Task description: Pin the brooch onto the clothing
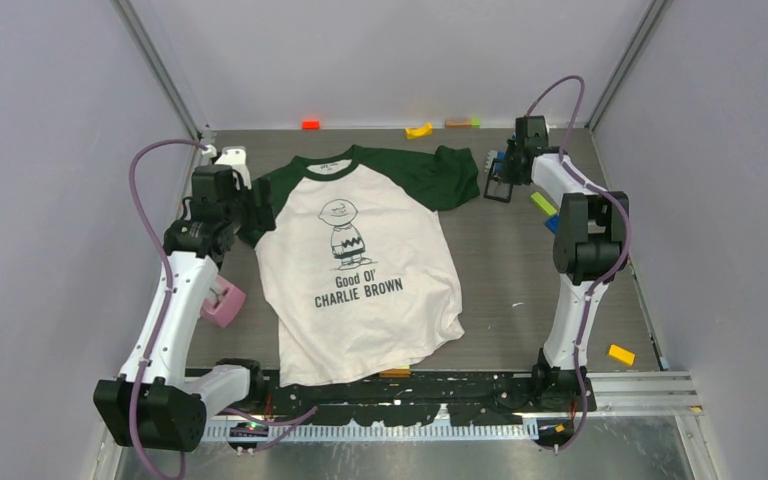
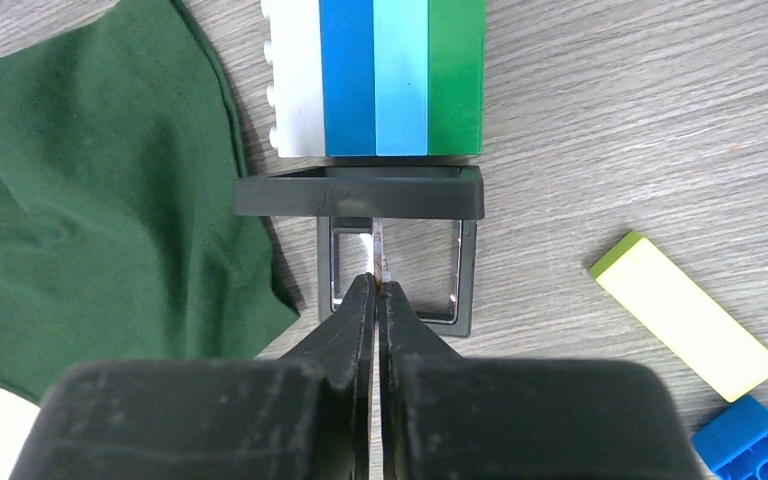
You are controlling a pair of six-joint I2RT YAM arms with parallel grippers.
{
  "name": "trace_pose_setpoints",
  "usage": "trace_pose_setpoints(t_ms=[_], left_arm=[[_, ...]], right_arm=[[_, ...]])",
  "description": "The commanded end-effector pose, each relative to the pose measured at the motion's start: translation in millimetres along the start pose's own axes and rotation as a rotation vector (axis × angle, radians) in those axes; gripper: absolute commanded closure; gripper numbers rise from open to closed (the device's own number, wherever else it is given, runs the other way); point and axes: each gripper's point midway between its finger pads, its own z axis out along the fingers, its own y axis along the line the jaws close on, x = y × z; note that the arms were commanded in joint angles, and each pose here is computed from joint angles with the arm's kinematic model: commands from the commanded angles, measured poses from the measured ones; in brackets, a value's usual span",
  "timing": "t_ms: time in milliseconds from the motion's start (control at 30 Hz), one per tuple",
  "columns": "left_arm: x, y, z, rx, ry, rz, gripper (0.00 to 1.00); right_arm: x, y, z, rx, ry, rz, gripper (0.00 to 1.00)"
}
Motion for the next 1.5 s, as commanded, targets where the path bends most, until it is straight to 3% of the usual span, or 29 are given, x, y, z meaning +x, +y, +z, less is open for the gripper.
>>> trace_pose_setpoints(t_ms=[0,233,500,733,967,1167,1267,1467], left_arm=[[-16.5,-7.4,-7.6,0.045,-0.086,-0.008,0.19],[-30.6,-47.1,-20.3,0.259,-0.168,-0.011,0.18],[-30.2,-145.6,-54.6,0.563,-0.283,0.121,0.2],[-21.5,-222.5,-85.0,0.688,-0.515,0.195,0.19],[-11.6,-258.9,-72.3,0.607,-0.629,0.358,0.16],[-15.2,-269.2,-55.0,0.527,-0.655,0.393,0.15],[-19.8,-263.8,-44.5,0.444,-0.659,0.407,0.22],[-20.1,-270.3,-37.9,0.434,-0.666,0.453,0.4]], right_arm=[[-35.0,17.3,-34.0,-0.064,-0.104,0.025,0.99],[-36.3,32.9,-83.7,-0.101,-0.09,0.067,0.99],[3.8,123.9,-181.2,-0.332,0.007,0.181,0.99],[51.2,193.5,-247.5,-0.507,0.128,0.253,0.99],[82.9,240.4,-296.5,-0.641,0.212,0.265,0.99],[90.5,250.4,-312.1,-0.68,0.238,0.26,0.99],[91.1,253.2,-320.1,-0.695,0.237,0.248,0.99],[95.8,256.3,-325.5,-0.706,0.257,0.236,0.99]])
